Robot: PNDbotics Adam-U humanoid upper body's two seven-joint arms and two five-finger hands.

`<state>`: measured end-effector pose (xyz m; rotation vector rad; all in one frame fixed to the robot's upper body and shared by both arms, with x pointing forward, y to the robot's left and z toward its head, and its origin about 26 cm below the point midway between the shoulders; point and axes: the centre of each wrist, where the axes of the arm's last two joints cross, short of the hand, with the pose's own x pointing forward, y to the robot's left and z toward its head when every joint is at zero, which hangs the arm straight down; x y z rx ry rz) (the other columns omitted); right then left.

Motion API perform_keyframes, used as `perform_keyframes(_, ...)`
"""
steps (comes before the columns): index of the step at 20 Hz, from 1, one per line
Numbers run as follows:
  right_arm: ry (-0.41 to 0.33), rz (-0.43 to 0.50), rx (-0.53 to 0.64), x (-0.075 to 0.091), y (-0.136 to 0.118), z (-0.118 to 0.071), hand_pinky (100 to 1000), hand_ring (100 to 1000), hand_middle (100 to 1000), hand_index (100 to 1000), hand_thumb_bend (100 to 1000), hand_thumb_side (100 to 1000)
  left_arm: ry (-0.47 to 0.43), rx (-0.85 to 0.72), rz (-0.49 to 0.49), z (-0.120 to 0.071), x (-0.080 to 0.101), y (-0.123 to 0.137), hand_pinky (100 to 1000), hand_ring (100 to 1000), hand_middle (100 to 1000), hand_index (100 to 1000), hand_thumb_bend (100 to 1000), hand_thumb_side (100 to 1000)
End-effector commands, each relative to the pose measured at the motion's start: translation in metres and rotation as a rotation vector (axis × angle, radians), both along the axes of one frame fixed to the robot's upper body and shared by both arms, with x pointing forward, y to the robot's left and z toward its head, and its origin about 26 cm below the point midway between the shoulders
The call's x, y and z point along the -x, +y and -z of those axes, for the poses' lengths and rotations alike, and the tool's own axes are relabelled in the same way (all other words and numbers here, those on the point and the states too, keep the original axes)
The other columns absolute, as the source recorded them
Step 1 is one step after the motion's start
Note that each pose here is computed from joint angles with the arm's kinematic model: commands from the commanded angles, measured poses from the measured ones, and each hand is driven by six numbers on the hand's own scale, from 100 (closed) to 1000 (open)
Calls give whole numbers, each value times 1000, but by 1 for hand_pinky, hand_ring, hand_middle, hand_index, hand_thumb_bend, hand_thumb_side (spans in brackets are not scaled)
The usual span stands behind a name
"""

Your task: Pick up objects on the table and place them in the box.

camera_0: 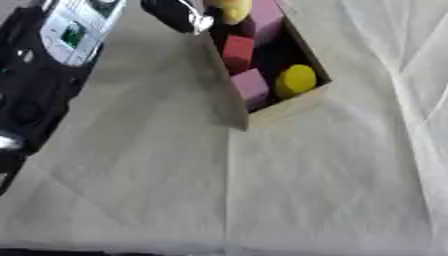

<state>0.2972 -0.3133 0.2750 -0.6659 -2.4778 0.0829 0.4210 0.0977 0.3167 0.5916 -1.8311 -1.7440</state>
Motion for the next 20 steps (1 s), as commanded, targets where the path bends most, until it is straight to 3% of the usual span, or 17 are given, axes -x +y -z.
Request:
perform_keyframes(1, -34, -23, 20, 3, 3, -13, 879, 717, 748, 841, 100, 781, -40, -4, 10, -3, -4, -13, 731, 727, 654, 669, 100, 188)
perform_keyframes(4, -43, -43, 18, 2, 7, -17, 880, 717, 747, 841, 100, 781, -68, -33, -20, 7, -13, -19, 738, 734, 665, 677, 100, 174)
perform_keyframes(9, -52, -57, 17, 2, 9, -19, 880, 717, 747, 841, 100, 780, -104, -79, -97, 27, -29, -18, 751, 749, 688, 713, 237, 181)
perform_keyframes(11, -54, -57, 15, 2, 9, -20, 879, 717, 748, 841, 100, 779, -104, -102, -110, 35, -33, -16, 797, 809, 762, 844, 364, 313)
perform_keyframes(13, -55, -54, 15, 2, 8, -20, 879, 717, 748, 841, 100, 778, -92, -118, -108, 39, -36, -13, 807, 823, 776, 892, 459, 471)
perform_keyframes(15, -55, -50, 13, 2, 8, -19, 879, 717, 747, 840, 100, 779, -84, -119, -100, 39, -36, -11, 819, 843, 797, 917, 505, 558)
perform_keyframes(20, -48, -44, 11, 2, 7, -17, 878, 716, 747, 840, 100, 778, -83, -117, -82, 36, -34, -6, 818, 847, 800, 922, 519, 589)
